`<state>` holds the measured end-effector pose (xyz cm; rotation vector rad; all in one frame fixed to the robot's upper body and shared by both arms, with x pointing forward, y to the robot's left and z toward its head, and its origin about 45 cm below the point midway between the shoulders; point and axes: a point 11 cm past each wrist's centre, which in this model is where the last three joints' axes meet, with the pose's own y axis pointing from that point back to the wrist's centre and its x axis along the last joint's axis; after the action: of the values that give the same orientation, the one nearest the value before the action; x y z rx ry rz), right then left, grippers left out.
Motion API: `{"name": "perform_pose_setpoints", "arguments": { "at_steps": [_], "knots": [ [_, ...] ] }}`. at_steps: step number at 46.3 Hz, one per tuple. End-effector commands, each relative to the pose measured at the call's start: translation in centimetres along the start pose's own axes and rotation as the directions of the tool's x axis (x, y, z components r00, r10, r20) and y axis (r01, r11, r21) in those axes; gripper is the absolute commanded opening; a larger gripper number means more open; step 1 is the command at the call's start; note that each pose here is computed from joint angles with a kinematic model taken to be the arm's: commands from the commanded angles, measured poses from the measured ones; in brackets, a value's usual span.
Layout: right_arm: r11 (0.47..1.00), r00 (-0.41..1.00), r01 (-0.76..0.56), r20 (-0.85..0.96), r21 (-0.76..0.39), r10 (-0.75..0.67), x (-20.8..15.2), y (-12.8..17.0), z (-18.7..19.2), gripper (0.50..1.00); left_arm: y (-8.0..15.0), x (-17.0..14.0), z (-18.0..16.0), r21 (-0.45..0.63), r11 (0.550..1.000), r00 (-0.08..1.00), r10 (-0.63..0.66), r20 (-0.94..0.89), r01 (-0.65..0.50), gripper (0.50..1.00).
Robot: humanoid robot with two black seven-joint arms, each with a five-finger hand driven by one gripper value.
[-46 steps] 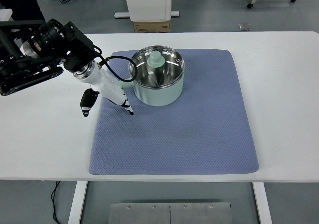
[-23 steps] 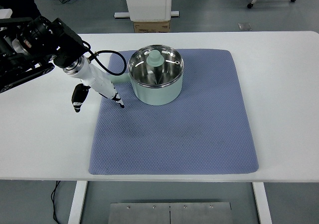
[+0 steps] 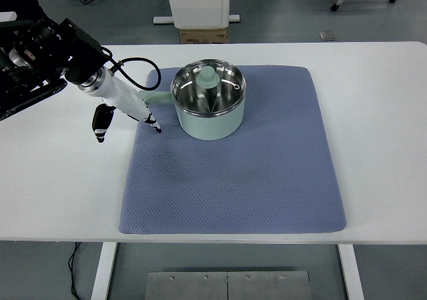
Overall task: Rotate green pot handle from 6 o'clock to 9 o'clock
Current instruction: 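Continue rotating the pot with the left hand until the handle points sideways, then lift the left hand up and away from the pot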
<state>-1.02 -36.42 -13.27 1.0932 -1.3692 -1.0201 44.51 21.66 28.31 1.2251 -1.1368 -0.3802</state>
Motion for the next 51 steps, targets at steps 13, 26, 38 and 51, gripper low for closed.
{"name": "perform_pose_setpoints", "arguments": {
  "at_steps": [13,26,38,51],
  "knots": [
    [1.0,1.0,0.0,0.0,0.0,0.0,0.0,0.0,0.0,1.0,0.3,1.5,2.7,-0.097,0.995,0.999,-0.001,-0.044,-0.003,1.0],
    [1.0,1.0,0.0,0.0,0.0,0.0,0.0,0.0,0.0,1.0,4.2,4.4,2.2,-0.108,0.99,0.989,0.073,-0.126,-0.087,1.0],
    [1.0,1.0,0.0,0.0,0.0,0.0,0.0,0.0,0.0,1.0,8.0,6.0,0.8,-0.109,0.967,0.946,0.197,-0.259,-0.232,1.0],
    [1.0,1.0,0.0,0.003,0.0,0.0,0.0,0.0,0.0,1.0,10.7,8.0,-0.4,-0.173,0.804,0.676,0.338,-0.655,-0.569,1.0]
  ]
}}
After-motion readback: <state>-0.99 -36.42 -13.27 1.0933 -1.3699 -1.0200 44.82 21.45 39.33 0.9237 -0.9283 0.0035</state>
